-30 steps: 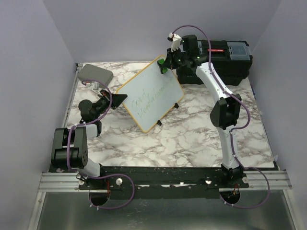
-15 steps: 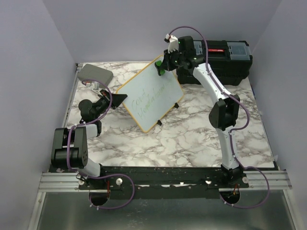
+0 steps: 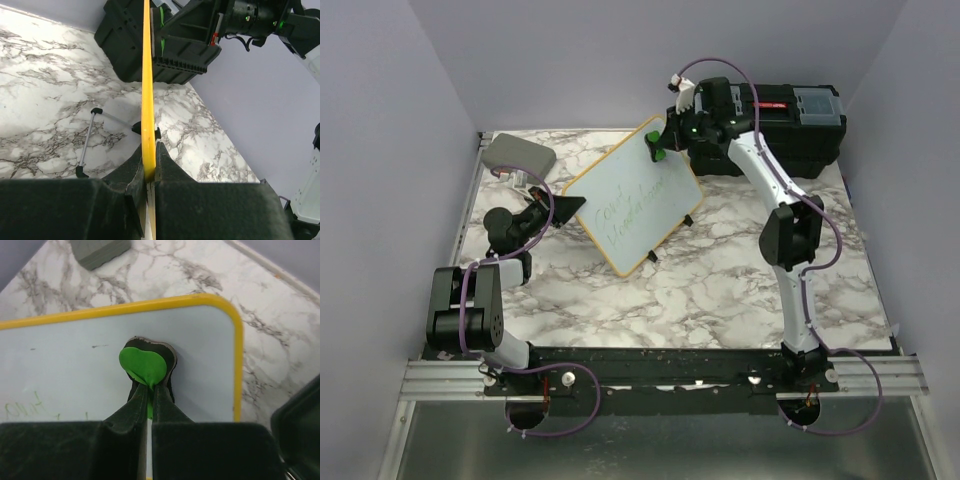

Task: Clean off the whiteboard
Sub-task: Erase the whiteboard at the whiteboard stand.

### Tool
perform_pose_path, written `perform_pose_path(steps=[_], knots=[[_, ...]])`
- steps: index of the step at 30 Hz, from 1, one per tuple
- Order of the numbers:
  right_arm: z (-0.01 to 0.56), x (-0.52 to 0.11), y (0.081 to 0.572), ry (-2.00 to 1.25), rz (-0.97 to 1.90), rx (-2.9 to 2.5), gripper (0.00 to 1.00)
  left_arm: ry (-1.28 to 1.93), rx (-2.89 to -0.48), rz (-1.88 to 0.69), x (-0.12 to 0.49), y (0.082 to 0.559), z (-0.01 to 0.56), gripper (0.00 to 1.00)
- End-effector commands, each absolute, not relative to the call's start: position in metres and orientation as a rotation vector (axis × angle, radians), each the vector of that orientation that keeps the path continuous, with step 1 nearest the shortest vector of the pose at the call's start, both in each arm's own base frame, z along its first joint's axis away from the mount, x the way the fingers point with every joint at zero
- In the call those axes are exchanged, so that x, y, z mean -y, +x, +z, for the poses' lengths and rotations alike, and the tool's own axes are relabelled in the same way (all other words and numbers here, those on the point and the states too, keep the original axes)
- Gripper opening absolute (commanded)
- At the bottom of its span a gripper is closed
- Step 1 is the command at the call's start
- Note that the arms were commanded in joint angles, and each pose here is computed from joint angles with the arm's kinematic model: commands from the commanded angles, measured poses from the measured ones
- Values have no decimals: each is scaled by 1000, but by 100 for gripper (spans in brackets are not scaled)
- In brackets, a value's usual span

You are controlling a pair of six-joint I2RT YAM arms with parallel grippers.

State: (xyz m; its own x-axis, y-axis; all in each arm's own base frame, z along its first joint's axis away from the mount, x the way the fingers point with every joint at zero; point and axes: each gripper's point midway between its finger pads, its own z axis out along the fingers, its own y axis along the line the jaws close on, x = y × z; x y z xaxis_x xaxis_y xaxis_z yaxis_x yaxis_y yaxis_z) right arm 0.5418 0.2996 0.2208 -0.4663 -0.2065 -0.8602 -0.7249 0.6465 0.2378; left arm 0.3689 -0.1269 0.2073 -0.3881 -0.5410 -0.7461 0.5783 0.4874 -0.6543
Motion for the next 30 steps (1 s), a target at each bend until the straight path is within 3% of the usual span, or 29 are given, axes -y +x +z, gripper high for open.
perform_pose_path(steps=[1,22,30], knots=[[227,-334,496,-910,947,-1938,1,165,-1570,-1230,142,356,207,0],[261,-334,428,-977,814,-1783,1,130,-1579,-1227,140,359,205,0],[219,-364,378,-1119,618,-1755,1,117,-1576,-1231,140,359,205,0]])
